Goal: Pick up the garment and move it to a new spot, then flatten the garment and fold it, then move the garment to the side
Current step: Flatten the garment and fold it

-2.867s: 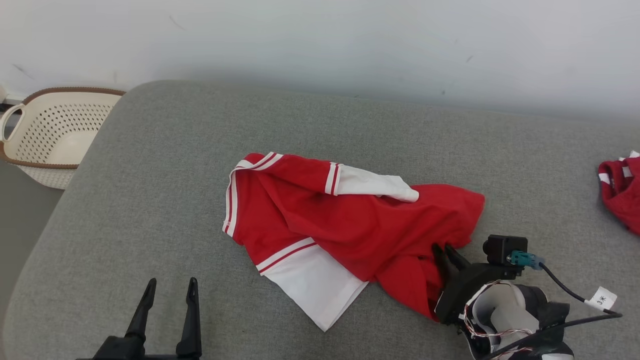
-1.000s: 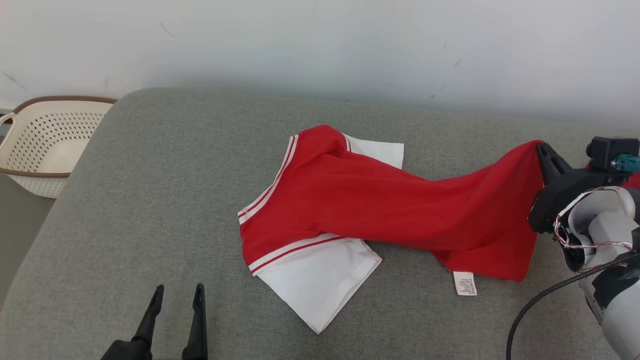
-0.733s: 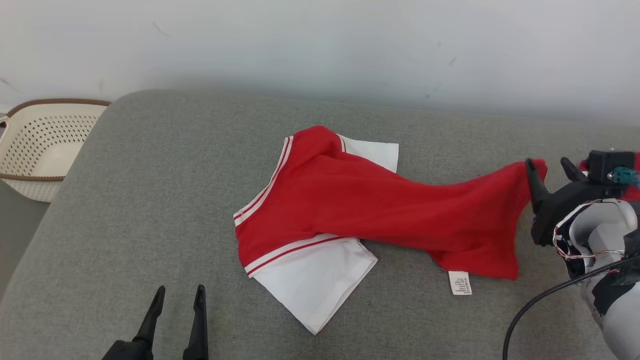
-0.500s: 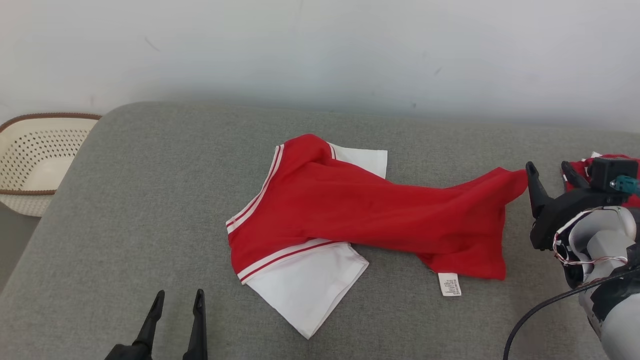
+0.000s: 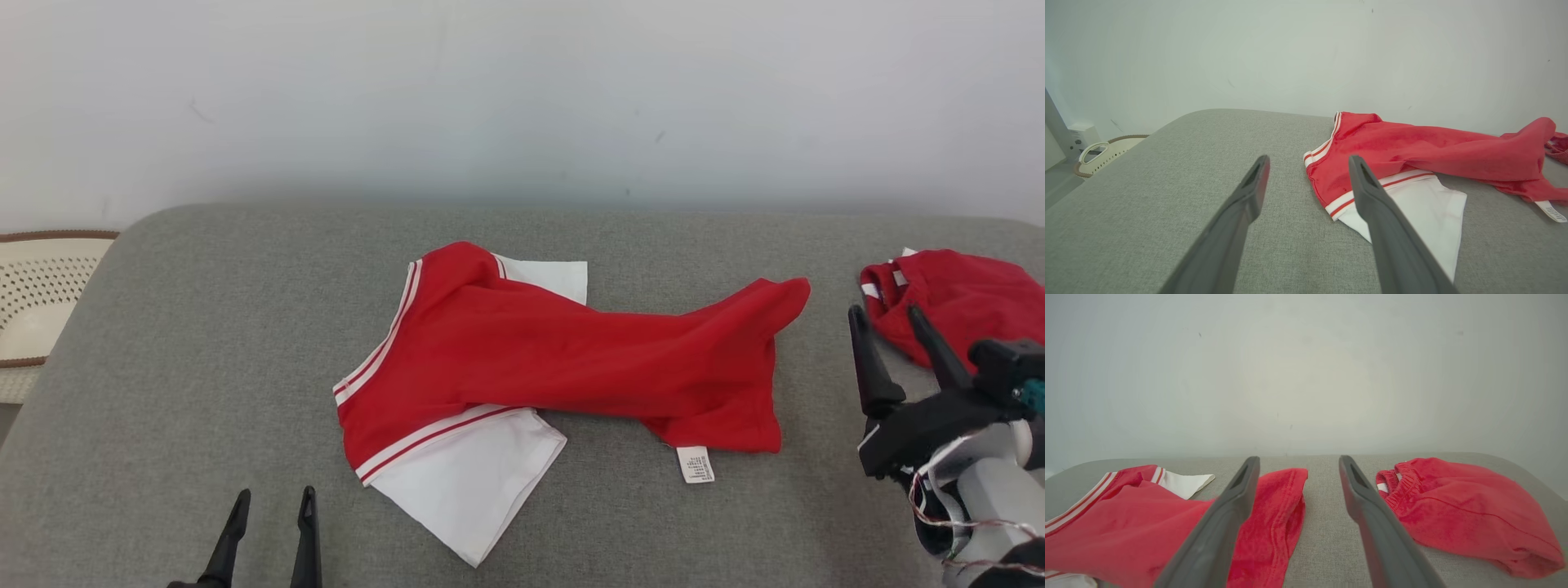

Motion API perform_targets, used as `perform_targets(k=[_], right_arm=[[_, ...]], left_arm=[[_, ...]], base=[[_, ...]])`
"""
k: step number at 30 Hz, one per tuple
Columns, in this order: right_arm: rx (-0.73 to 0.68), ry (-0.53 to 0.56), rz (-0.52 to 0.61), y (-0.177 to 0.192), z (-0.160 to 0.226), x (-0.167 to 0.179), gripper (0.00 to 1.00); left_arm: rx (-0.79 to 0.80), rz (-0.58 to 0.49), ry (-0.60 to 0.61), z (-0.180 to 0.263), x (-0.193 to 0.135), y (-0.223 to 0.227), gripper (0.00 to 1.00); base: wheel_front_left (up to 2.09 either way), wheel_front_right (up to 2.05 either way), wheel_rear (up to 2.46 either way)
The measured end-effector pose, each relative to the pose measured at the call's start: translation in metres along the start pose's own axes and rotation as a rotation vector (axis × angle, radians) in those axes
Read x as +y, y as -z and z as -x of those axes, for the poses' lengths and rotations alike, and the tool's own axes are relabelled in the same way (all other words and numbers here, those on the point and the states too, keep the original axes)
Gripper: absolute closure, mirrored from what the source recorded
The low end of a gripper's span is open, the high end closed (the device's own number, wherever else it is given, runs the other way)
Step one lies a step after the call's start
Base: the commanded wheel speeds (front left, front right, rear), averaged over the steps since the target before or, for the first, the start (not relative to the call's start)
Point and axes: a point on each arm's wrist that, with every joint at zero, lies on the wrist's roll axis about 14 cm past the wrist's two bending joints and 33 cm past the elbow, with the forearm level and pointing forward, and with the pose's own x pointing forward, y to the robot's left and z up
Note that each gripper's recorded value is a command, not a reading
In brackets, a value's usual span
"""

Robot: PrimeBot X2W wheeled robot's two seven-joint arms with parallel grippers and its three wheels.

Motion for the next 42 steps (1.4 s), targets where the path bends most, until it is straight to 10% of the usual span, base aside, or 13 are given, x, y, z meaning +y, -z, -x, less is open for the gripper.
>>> perform_targets(k=[42], right_arm=[[-0.098,0.086,-0.056,-0.002,0.089,0.053,0.00]], left_arm=[[-0.038,-0.071,-0.059,0.017,0.023,-0.014,0.00]], base=[[0.00,0.00,0.00]])
